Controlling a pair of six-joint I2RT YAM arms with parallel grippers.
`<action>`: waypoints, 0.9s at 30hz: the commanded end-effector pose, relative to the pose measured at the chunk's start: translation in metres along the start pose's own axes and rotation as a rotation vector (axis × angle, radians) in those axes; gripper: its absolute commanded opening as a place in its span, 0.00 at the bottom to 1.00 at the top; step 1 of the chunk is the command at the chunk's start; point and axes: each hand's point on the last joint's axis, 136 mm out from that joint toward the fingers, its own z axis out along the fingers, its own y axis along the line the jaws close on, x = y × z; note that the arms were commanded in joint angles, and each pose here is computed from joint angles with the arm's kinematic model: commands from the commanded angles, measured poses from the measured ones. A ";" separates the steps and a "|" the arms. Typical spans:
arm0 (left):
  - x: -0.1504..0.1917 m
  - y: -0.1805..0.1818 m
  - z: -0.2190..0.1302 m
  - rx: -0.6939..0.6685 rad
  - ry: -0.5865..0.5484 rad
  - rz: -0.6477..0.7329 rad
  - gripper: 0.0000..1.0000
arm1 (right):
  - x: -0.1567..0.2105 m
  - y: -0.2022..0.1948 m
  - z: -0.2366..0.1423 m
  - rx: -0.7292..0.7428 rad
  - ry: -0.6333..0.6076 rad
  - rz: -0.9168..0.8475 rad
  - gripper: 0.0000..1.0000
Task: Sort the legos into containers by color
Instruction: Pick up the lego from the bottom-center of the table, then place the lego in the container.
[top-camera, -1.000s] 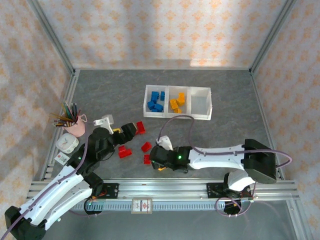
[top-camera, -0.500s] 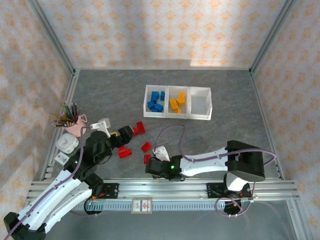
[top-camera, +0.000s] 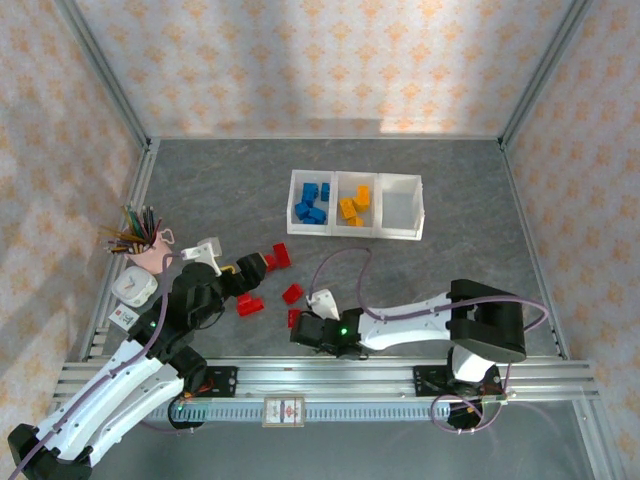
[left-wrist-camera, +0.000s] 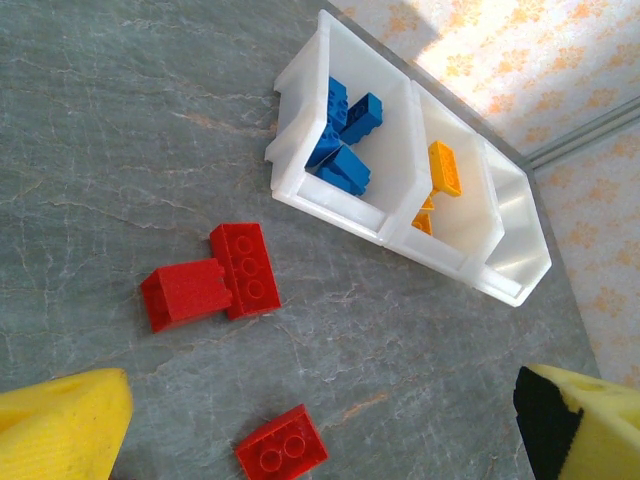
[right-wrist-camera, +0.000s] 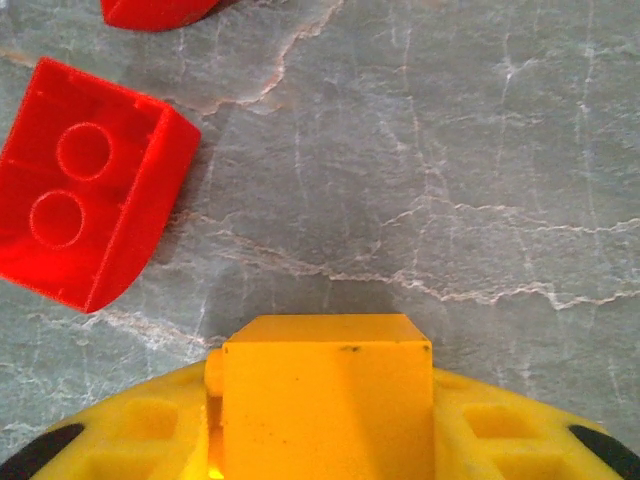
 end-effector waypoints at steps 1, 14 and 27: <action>-0.008 -0.001 -0.001 -0.002 -0.028 -0.005 0.99 | -0.028 -0.008 -0.017 -0.003 -0.077 0.035 0.40; -0.033 -0.040 0.012 0.078 -0.065 0.026 0.99 | -0.150 -0.080 -0.045 0.054 -0.244 0.196 0.42; -0.049 -0.065 0.036 0.115 -0.091 0.055 0.99 | -0.254 -0.160 -0.013 0.143 -0.311 0.337 0.46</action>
